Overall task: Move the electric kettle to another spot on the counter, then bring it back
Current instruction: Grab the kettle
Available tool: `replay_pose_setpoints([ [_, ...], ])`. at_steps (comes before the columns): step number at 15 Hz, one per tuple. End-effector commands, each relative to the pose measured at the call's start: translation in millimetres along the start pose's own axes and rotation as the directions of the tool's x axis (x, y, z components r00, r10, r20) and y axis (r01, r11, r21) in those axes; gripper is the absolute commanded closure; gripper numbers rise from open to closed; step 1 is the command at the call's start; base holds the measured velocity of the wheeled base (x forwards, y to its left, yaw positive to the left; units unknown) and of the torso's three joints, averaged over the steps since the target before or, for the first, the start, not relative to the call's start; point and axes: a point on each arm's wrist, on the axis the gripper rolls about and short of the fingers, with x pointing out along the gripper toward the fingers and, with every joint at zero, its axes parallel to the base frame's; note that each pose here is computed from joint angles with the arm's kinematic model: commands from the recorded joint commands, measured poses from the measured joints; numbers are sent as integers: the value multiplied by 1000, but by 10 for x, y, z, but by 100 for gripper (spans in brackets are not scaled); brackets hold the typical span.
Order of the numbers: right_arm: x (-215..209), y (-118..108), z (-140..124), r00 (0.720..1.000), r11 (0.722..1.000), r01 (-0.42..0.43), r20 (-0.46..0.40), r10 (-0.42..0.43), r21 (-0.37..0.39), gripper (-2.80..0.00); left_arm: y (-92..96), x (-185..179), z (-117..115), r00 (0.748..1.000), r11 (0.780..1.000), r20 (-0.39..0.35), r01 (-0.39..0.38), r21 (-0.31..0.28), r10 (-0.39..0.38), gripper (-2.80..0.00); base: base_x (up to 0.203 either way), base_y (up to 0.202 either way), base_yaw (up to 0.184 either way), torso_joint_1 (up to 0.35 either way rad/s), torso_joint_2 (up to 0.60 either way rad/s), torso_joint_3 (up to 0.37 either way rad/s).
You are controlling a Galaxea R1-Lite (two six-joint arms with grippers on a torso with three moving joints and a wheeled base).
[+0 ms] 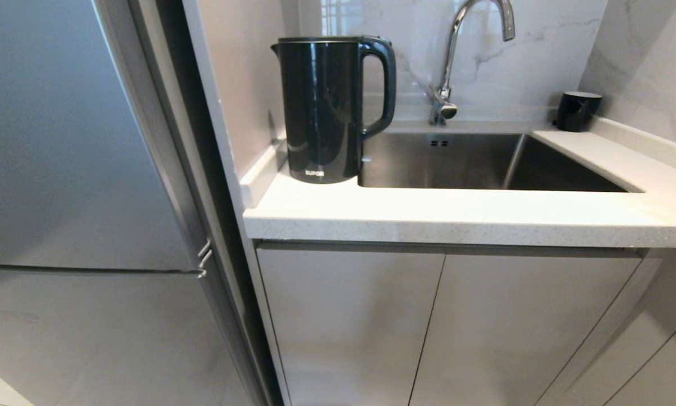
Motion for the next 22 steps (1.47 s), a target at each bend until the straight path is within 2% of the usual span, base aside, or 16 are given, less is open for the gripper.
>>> replay_pose_setpoints([
  [1, 0, 0, 0, 1000, 1000, 0, 0, 0, 0, 0, 0, 0, 1, 1000, 1000, 1, -1, 0, 1, 0, 0, 0, 0, 0, 0, 0],
  [22, 0, 0, 0, 1000, 1000, 0, 0, 0, 0, 0, 0, 0, 1, 1000, 1000, 1, -1, 0, 1, 0, 0, 0, 0, 0, 0, 0],
])
